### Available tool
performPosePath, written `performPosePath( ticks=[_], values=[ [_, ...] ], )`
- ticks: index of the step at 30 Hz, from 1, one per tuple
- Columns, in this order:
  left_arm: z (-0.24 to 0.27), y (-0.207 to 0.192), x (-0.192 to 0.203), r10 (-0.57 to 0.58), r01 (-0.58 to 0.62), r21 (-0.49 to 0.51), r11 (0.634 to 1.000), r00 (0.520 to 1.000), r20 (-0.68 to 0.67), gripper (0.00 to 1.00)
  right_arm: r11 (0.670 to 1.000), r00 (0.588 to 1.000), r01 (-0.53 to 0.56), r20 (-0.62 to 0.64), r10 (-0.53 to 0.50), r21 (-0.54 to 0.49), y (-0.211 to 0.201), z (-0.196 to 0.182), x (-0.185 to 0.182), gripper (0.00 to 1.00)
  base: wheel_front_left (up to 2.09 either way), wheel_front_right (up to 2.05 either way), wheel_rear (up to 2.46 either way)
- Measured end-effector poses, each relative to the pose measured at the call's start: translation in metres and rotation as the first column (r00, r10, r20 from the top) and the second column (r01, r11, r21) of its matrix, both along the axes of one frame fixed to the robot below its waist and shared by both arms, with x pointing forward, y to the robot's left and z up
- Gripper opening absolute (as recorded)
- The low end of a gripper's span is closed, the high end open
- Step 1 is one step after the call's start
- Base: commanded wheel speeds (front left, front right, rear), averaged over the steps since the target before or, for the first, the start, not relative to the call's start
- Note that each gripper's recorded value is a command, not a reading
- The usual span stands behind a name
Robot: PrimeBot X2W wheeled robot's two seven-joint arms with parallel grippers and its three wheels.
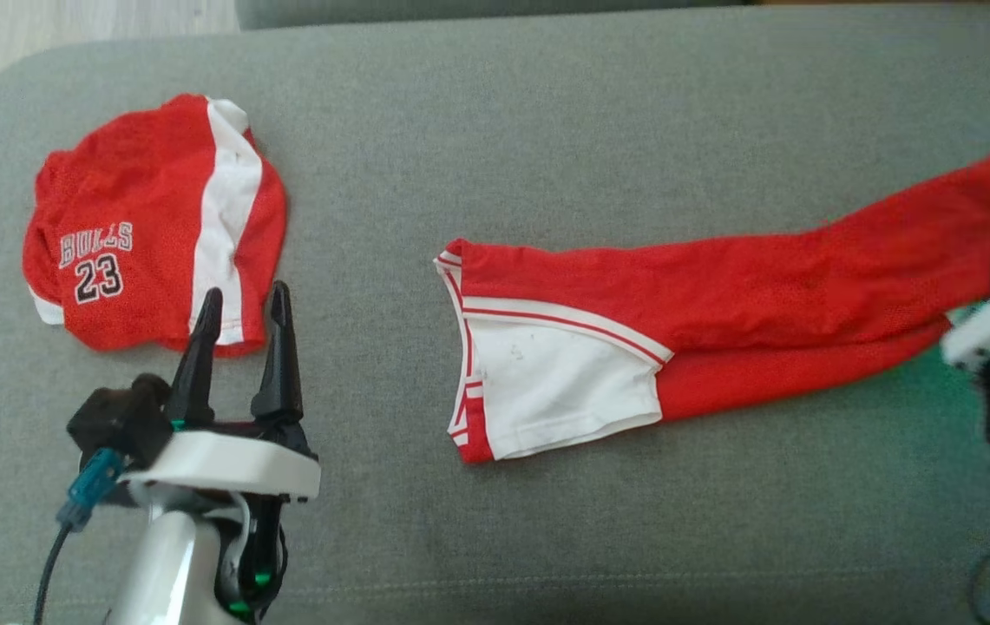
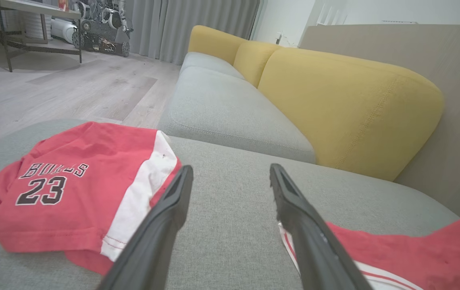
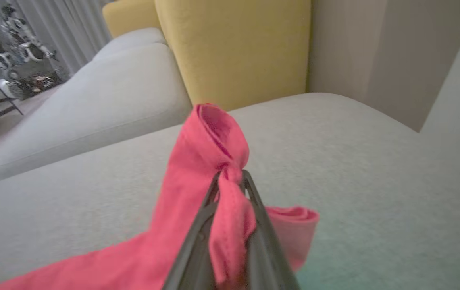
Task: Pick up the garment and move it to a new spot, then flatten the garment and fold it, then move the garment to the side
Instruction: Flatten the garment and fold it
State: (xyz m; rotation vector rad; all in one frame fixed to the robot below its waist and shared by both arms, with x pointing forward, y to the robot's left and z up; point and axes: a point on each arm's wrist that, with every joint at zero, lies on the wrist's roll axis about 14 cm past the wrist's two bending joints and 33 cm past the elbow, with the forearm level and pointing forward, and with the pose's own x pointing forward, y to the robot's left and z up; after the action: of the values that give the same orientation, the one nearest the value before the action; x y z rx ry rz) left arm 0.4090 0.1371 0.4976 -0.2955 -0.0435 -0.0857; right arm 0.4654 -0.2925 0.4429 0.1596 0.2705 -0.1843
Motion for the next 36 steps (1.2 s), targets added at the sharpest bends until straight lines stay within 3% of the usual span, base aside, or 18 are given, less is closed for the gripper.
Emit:
performPosePath(
  ticks=[3,5,8,12,13,16,19,22,28,29,30,32,36],
  values=[
    [0.001,0.002,-0.006,0.01,-0.01,-0.007,1.0,1.0,-0.001,1.0,0.995,0.995,-0.09,0.054,0.088,0.041,0.043,0.019,0.01,0.0,0.0,0.0,0.0],
    [0.001,0.002,-0.011,0.014,-0.014,-0.015,1.0,1.0,-0.005,1.0,0.976,0.986,-0.152,0.097,0.138,0.156,0.083,0.033,0.014,0.0,0.0,0.0,0.0],
    [0.001,0.004,-0.014,0.025,-0.025,-0.029,0.999,1.0,-0.009,1.0,0.921,0.965,-0.258,0.128,0.23,0.292,0.138,0.048,0.008,0.0,0.0,0.0,0.0],
    [0.006,0.004,-0.016,0.024,-0.023,-0.031,0.999,1.0,0.005,1.0,0.833,0.933,-0.357,0.123,0.337,0.422,0.179,0.051,-0.015,0.0,0.0,0.0,0.0],
    [0.006,0.004,-0.016,0.024,-0.023,-0.031,0.999,1.0,0.005,1.0,0.833,0.933,-0.357,0.123,0.337,0.422,0.179,0.051,-0.015,0.0,0.0,0.0,0.0],
    [0.008,0.005,-0.018,0.029,-0.029,-0.032,0.999,1.0,0.01,1.0,0.703,0.902,-0.413,0.152,0.404,0.579,0.218,0.051,-0.034,0.0,0.0,0.0,0.0],
    [0.008,0.011,-0.02,0.048,-0.047,-0.043,0.998,0.999,0.006,1.0,0.631,0.864,-0.467,0.171,0.473,0.62,0.254,0.05,-0.046,0.0,0.0,0.0,0.0],
    [0.007,0.015,-0.024,0.06,-0.06,-0.041,0.997,0.998,0.004,1.0,0.581,0.837,-0.498,0.182,0.516,0.643,0.28,0.047,-0.055,0.0,0.0,0.0,0.0],
    [0.009,0.03,-0.039,0.11,-0.109,-0.047,0.993,0.994,0.004,1.0,0.536,0.794,-0.503,0.118,0.596,0.678,0.32,0.02,-0.077,0.0,0.0,0.0,0.0],
    [0.007,0.032,-0.042,0.116,-0.116,-0.047,0.992,0.993,-0.002,1.0,0.531,0.787,-0.507,0.114,0.606,0.679,0.326,0.018,-0.08,0.42,0.0,0.0,0.0],
    [0.005,0.034,-0.046,0.122,-0.122,-0.046,0.991,0.993,-0.006,1.0,0.532,0.787,-0.507,0.112,0.607,0.678,0.329,0.016,-0.08,1.0,0.0,0.0,0.0],
    [0.002,0.038,-0.052,0.137,-0.138,-0.046,0.989,0.99,-0.017,1.0,0.528,0.779,-0.517,0.115,0.617,0.673,0.337,0.014,-0.08,1.0,0.0,0.0,0.0],
    [-0.002,0.046,-0.054,0.162,-0.164,-0.05,0.985,0.986,-0.031,1.0,0.537,0.802,-0.519,0.163,0.574,0.665,0.341,0.023,-0.063,1.0,0.0,0.0,0.0]
  ],
)
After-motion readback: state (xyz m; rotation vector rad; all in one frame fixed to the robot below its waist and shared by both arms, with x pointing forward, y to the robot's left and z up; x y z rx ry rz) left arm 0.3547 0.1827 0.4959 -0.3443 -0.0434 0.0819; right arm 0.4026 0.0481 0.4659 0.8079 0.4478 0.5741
